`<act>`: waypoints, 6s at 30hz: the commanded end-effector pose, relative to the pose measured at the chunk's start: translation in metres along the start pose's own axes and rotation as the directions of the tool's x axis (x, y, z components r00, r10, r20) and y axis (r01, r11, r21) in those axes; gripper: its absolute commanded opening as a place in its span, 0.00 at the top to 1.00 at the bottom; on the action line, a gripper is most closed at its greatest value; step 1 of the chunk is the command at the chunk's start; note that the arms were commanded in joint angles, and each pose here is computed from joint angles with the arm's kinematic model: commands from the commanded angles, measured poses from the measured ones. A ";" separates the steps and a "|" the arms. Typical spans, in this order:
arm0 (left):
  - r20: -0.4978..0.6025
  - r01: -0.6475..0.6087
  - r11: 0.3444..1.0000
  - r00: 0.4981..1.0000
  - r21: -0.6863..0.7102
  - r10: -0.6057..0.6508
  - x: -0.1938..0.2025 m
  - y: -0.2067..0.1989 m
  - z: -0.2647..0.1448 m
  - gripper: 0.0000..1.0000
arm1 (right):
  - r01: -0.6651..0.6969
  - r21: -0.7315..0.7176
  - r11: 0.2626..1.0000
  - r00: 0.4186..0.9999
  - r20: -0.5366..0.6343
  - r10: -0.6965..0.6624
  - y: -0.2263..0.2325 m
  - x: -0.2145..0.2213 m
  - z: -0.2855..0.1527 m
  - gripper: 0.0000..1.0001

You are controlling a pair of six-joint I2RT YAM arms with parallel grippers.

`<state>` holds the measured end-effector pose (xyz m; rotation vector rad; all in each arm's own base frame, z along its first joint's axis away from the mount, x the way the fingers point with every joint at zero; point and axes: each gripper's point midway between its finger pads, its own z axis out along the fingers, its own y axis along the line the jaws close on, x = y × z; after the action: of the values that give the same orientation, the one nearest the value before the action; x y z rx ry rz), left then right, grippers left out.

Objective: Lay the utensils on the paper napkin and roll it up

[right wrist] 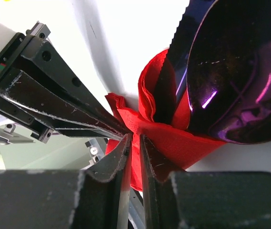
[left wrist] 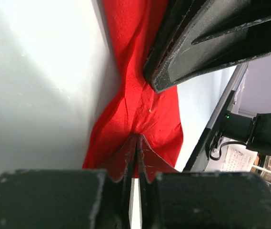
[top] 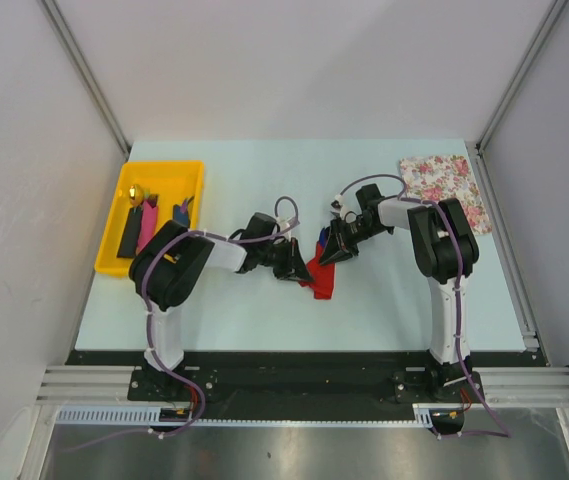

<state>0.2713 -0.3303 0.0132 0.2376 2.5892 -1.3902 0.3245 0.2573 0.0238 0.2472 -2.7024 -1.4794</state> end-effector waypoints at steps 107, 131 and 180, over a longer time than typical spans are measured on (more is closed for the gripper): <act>0.226 -0.361 0.926 0.898 -0.109 0.377 -0.096 -0.074 -0.008 1.00 | 0.129 0.010 0.992 0.979 0.161 -0.129 0.021 0.024 -0.072 0.30; 0.279 -0.497 0.864 0.844 0.085 0.458 -0.097 -0.158 -0.059 1.00 | 0.321 0.018 0.947 0.884 0.354 -0.307 0.036 -0.003 -0.104 0.08; 0.486 -0.861 0.378 0.505 0.339 0.714 -0.027 -0.361 -0.263 1.00 | 0.969 0.155 0.195 -0.001 0.786 -0.618 0.343 0.116 -0.204 0.07</act>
<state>0.2092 -0.3166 0.4276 1.0881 1.4853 -1.5040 0.2196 0.2474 0.3893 1.8742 -2.5464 -2.9462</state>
